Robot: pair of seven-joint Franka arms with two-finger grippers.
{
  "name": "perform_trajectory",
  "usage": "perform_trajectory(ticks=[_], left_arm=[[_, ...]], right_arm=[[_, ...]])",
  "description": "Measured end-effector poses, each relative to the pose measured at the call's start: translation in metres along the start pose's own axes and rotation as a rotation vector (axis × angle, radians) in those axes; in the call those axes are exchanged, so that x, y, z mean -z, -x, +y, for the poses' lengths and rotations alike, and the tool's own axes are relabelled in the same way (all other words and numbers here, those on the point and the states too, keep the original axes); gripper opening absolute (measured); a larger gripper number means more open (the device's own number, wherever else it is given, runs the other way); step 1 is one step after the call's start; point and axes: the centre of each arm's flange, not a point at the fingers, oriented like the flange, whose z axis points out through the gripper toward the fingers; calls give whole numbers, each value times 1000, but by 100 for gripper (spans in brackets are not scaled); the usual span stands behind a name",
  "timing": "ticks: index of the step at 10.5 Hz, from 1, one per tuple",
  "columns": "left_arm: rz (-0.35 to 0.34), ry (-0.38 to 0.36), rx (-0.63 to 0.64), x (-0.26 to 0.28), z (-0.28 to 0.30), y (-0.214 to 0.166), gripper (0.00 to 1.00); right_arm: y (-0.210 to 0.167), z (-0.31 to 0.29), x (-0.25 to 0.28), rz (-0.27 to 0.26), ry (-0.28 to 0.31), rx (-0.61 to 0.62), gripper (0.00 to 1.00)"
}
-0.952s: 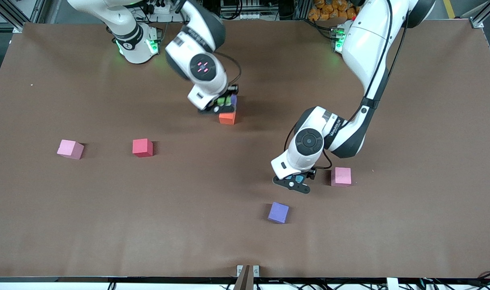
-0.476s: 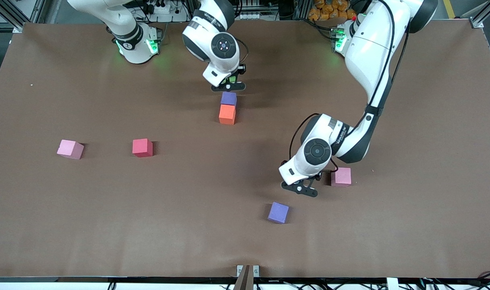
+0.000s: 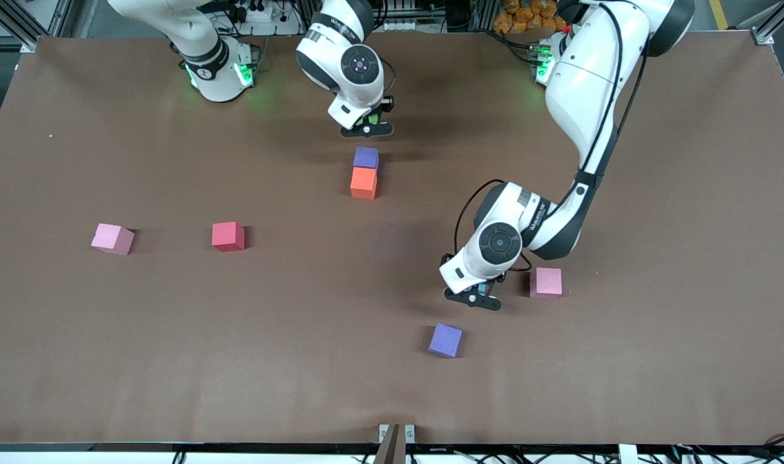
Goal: Arrange blocks into number 1
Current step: 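Place the green cube beside purple with the right gripper while the left gripper reaches cyan, then grasp the cyan cube with the left gripper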
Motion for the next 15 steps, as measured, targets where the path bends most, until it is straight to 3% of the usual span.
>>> perform_trajectory(ticks=[2,3,6,10,15], left_arm=[[3,1,6,1,-4,-2,63],[7,2,7,3,-4,-3,59],[9,3,70,4,19,3,59],[26,4,181,8,110,31,56],[33,2,177,7,208,80,56]], right_arm=[[4,-2,-8,3,-4,6,60],[5,-2,-11,-1,-3,7,60],[0,-3,-20,-3,-28,2,60],[-13,2,-30,-13,-41,-22,60],[-20,2,-42,-18,-54,-34,60]])
